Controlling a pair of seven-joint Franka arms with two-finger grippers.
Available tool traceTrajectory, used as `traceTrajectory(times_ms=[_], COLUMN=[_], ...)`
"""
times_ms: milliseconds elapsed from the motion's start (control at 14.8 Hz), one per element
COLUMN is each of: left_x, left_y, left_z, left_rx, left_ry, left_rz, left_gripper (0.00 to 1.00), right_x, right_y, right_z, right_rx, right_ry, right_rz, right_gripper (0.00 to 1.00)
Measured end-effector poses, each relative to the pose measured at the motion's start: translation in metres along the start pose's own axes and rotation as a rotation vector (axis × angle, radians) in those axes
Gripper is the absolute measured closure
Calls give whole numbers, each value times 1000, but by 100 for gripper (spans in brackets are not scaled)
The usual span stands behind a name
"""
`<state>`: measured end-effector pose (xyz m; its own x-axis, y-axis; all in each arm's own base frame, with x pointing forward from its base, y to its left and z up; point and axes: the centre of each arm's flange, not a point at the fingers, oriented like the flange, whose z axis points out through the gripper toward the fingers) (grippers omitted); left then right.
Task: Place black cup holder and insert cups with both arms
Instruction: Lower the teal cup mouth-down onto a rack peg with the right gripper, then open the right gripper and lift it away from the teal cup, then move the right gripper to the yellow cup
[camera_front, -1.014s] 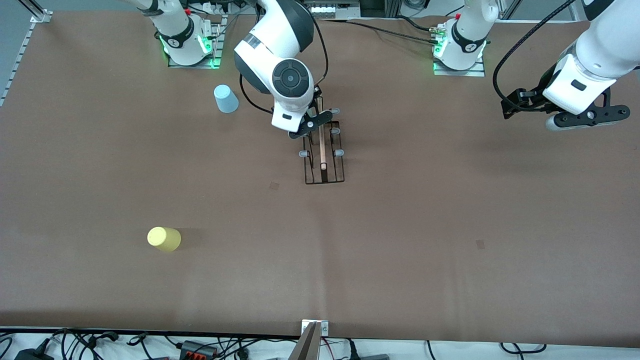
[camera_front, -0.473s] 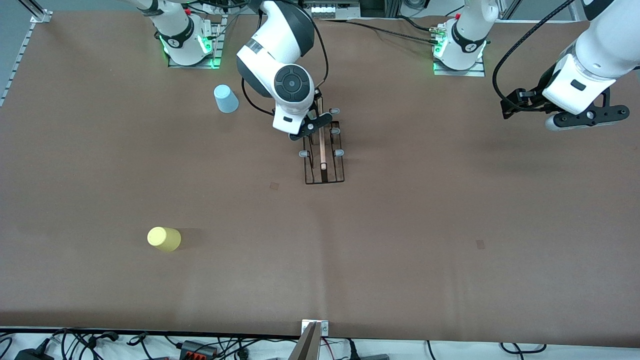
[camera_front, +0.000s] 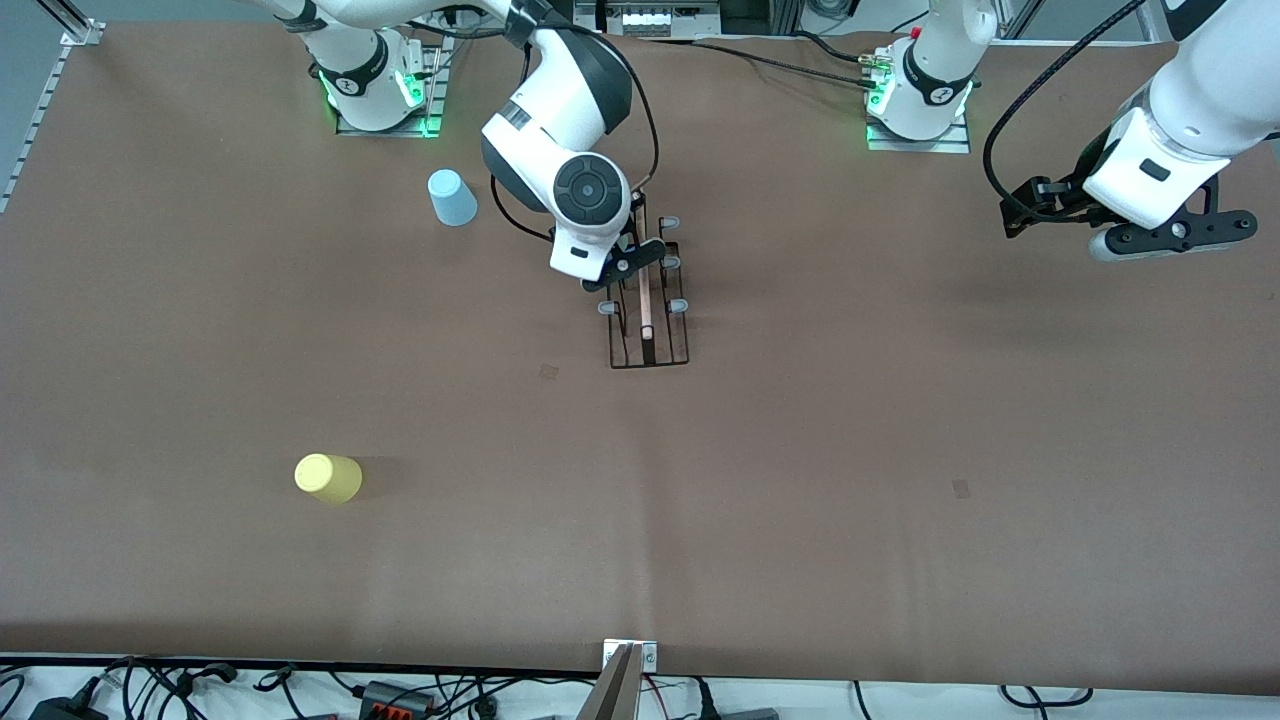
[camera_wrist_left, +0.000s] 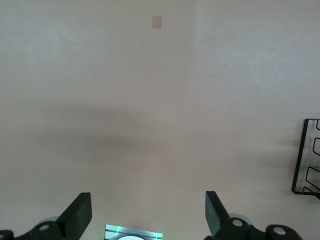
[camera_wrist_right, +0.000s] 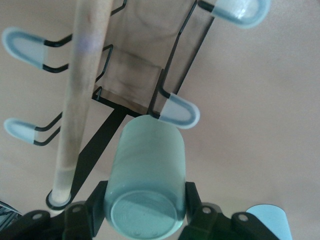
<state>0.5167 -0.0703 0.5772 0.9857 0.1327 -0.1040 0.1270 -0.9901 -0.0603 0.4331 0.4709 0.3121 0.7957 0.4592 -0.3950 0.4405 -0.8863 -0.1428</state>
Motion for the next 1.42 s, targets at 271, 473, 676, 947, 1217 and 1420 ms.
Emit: traceTrajectory(times_ms=[271, 473, 676, 947, 1217, 1420], left_x=[0, 0, 0, 0, 0, 0], left_y=[0, 1, 1, 0, 0, 0], left_z=[0, 0, 0, 0, 0, 0], left_rx=[0, 0, -1, -2, -3, -3], left_ry=[0, 0, 0, -1, -1, -1], left_rz=[1, 1, 2, 1, 1, 1], left_gripper=[0, 0, 0, 0, 0, 0], right_x=[1, -1, -14, -31, -27, 1], right_y=[-1, 0, 29, 157, 288, 351], right_z=[-7, -39, -95, -182, -195, -179], right_rx=[6, 18, 7, 18, 43, 16], right_ry=[21, 80, 163, 279, 331, 382], right_rz=[43, 57, 133, 351, 546, 584], right_gripper=[11, 0, 0, 0, 0, 0])
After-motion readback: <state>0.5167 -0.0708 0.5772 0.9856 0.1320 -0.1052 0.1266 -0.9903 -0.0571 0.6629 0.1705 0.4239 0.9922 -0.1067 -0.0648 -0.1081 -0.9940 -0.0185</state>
